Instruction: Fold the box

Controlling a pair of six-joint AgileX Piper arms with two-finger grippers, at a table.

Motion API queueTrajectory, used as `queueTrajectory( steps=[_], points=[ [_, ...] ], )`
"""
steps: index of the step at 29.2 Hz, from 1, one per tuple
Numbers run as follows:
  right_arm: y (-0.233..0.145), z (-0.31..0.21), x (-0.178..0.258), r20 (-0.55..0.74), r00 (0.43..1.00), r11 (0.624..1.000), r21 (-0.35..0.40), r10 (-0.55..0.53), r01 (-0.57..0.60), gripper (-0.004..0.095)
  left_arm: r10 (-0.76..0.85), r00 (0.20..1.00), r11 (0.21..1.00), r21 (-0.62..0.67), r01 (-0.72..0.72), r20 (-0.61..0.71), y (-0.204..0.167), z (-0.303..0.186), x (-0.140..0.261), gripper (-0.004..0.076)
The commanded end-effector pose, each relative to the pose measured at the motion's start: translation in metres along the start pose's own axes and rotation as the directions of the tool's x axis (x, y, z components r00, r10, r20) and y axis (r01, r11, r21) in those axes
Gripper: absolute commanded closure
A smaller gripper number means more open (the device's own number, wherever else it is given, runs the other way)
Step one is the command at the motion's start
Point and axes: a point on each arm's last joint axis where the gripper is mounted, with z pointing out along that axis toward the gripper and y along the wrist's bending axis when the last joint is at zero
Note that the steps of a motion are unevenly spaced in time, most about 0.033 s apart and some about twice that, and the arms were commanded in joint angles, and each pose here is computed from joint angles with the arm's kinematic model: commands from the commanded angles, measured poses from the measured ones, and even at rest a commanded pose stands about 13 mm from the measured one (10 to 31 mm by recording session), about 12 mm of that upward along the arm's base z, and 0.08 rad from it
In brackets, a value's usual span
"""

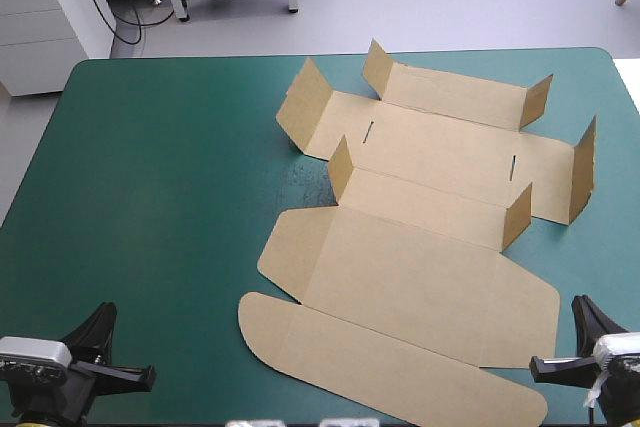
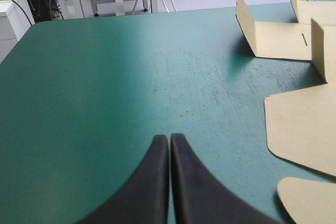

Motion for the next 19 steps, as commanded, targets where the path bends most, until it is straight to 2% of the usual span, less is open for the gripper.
queueTrajectory(
  steps=[1, 15, 18, 19],
  points=[
    [-0.0007, -0.0088, -0.0145, 0.126, 0.992, 1.000, 0.000, -0.001, 0.001, 0.0929, -0.009, 0.994, 1.000, -0.001, 0.009, 0.113, -0.0005, -0.0068, -0.0124, 0.0732],
    [-0.0007, -0.0088, -0.0145, 0.126, 0.992, 1.000, 0.000, -0.001, 0.001, 0.0907, -0.009, 0.993, 1.000, -0.001, 0.009, 0.114, -0.0005, -0.0068, -0.0126, 0.0732],
    [-0.0007, -0.0088, -0.0143, 0.125, 0.992, 1.000, 0.000, -0.001, 0.001, 0.0804, -0.012, 0.993, 1.000, -0.001, 0.012, 0.114, -0.0005, -0.0068, -0.0126, 0.0732],
    [-0.0007, -0.0088, -0.0143, 0.125, 0.992, 1.000, 0.000, -0.001, 0.001, 0.0743, -0.012, 0.993, 1.000, -0.001, 0.012, 0.114, -0.0005, -0.0068, -0.0126, 0.0732]
  ],
)
